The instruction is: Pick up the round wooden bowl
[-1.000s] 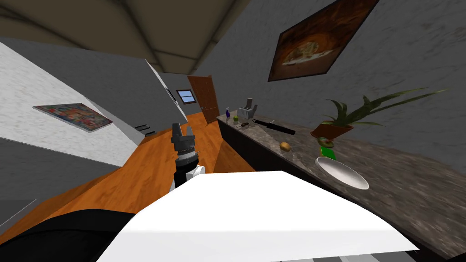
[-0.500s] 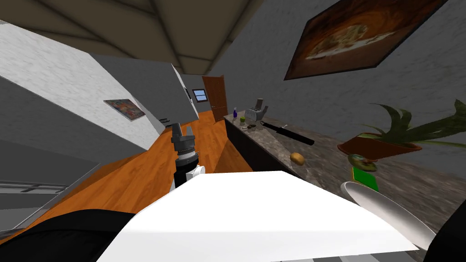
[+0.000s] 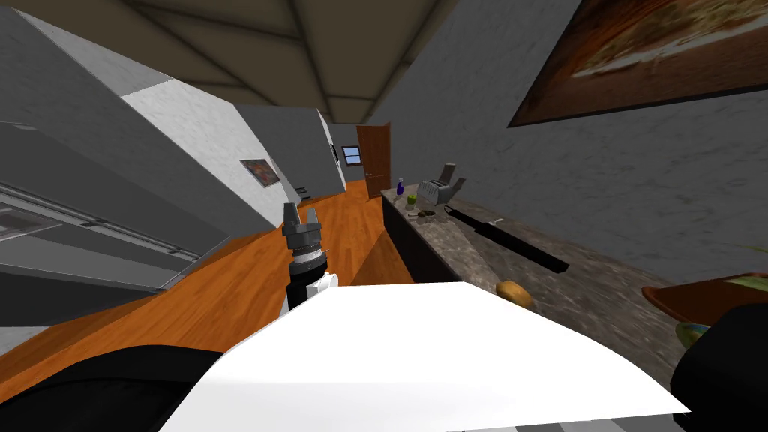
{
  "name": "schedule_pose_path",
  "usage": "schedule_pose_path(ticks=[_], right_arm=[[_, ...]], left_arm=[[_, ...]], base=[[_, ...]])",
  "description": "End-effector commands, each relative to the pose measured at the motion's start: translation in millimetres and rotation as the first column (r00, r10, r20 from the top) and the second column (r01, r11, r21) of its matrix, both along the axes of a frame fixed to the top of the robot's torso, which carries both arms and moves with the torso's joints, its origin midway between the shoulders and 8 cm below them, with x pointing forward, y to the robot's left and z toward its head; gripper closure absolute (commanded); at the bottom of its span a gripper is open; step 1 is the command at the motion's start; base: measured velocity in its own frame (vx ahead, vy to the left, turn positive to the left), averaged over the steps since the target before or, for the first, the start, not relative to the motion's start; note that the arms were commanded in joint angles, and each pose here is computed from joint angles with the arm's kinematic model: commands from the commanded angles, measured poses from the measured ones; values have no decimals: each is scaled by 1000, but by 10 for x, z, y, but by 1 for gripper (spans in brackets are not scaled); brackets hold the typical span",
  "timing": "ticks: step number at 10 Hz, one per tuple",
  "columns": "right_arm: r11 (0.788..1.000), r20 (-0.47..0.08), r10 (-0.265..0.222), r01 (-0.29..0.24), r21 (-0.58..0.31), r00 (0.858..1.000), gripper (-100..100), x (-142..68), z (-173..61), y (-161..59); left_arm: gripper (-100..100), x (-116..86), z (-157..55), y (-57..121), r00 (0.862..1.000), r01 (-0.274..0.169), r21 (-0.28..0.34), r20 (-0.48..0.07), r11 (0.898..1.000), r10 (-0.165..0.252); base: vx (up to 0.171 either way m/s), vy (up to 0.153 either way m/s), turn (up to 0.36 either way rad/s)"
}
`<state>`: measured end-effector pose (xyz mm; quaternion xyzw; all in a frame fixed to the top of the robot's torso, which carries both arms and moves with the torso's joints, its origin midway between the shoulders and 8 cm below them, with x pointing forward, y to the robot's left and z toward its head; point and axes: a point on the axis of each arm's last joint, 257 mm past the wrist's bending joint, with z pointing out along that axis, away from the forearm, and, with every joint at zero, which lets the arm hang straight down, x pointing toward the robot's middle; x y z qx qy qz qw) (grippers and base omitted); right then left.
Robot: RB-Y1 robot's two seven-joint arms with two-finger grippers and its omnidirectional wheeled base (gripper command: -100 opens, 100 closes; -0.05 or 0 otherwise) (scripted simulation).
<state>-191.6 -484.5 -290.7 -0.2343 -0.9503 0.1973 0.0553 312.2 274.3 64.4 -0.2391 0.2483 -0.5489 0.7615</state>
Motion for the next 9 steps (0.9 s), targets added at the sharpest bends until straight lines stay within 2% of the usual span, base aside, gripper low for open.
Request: schedule_pose_path(ticks=[1, 2, 3, 4, 5, 6, 7, 9], right_arm=[[999, -5, 35, -35, 7, 999, -100, 26, -2, -1], [997, 16, 74, -74, 28, 997, -100, 172, -59, 30], [998, 6, 53, -53, 17, 999, -100, 103, -39, 9], [998, 8, 56, -56, 18, 998, 0, 118, -44, 10], [1000, -12, 18, -18, 17, 1000, -100, -65, -65, -45], [1000, -9, 24, -24, 4, 1000, -100, -86, -65, -117], [1000, -10, 0, 0, -12, 1000, -100, -190, -39, -189], [1000, -28, -12, 11, -30, 1000, -100, -360, -3, -348]], left_arm=[[0, 0, 0, 0, 1000, 0, 0, 0, 1000, 0], [0, 0, 0, 0, 1000, 0, 0, 0, 1000, 0], [0, 0, 0, 0, 1000, 0, 0, 0, 1000, 0], [0, 0, 0, 0, 1000, 0, 0, 0, 1000, 0], [0, 0, 0, 0, 1000, 0, 0, 0, 1000, 0], [0, 0, 0, -1, 1000, 0, 0, 0, 1000, 0], [0, 0, 0, -1, 1000, 0, 0, 0, 1000, 0], [0, 0, 0, 0, 1000, 0, 0, 0, 1000, 0]], base=[[52, -151, 263], [42, -173, 230], [17, -86, 57], [4, -17, -3], [5, 34, 367], [9, 53, 410], [8, 27, 131], [-1, 5, -9]])
